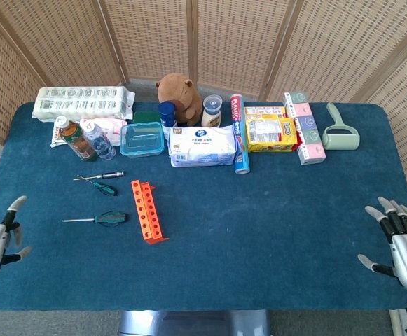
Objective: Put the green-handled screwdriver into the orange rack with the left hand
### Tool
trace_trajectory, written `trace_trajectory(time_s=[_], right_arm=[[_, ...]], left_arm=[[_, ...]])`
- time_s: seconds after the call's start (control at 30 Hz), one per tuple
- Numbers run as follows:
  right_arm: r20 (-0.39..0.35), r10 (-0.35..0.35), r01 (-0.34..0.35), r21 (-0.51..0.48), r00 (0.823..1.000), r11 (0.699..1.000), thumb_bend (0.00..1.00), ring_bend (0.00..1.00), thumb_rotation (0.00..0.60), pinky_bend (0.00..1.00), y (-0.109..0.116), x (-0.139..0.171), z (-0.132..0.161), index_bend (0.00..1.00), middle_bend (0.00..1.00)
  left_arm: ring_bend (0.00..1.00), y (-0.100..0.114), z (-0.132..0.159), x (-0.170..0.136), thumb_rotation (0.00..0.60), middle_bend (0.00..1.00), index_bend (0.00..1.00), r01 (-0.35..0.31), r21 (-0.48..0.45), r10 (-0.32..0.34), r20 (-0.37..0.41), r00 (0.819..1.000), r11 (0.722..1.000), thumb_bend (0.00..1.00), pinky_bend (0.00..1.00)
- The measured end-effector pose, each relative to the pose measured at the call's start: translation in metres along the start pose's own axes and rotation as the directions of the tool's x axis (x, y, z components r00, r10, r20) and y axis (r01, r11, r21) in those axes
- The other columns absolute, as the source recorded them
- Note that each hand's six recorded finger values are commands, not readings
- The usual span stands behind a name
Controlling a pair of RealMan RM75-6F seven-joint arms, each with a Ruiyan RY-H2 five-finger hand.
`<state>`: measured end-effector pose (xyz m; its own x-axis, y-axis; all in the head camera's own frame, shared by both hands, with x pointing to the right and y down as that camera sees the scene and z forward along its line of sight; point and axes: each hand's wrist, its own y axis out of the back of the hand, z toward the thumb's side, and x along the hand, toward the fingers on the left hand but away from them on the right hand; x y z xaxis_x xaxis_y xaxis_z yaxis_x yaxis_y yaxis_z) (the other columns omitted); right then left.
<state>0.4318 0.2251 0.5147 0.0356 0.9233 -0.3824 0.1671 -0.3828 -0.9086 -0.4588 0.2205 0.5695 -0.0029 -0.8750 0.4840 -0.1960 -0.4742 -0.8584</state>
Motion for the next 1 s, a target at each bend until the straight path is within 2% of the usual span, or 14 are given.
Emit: trace_trajectory(time_s=[0.13,0.37,0.47,0.67,1.0], right_arm=[[-0.004,-0.006,0.006,-0.014,1.000,1.000,0.02,0.00,0.600,0.00,0.003,0.002,0.000,0.16,0.04],[-0.001,-0.005,0.005,-0.026,1.000,1.000,0.02,0.00,0.600,0.00,0.006,0.003,-0.003,0.16,0.04],[0.000,-0.002,0.002,-0.028,1.000,1.000,0.02,0.00,0.600,0.00,0.006,0.002,-0.004,0.16,0.04],[0.000,0.004,-0.004,-0.040,1.000,0.999,0.02,0.00,0.600,0.00,0.007,0.002,-0.004,0.16,0.04],[0.002,0.003,-0.003,-0.057,1.000,0.998,0.02,0.00,0.600,0.00,0.011,0.003,-0.007,0.16,0.04]], left_arm=[[0.94,-0.014,0.014,0.017,0.600,0.95,0.16,0.033,-0.002,-0.033,0.022,0.999,0.999,0.14,0.94],[0.94,-0.048,0.043,0.051,0.600,0.96,0.25,0.161,-0.003,-0.161,0.030,0.987,0.987,0.19,0.94],[0.94,-0.063,0.059,0.062,0.600,0.96,0.25,0.210,-0.001,-0.210,0.033,0.977,0.978,0.20,0.94],[0.94,-0.090,0.094,0.079,0.600,0.96,0.25,0.263,0.005,-0.263,0.047,0.964,0.965,0.25,0.94],[0.94,-0.117,0.123,0.093,0.600,0.96,0.25,0.320,0.029,-0.320,0.012,0.947,0.947,0.26,0.94]])
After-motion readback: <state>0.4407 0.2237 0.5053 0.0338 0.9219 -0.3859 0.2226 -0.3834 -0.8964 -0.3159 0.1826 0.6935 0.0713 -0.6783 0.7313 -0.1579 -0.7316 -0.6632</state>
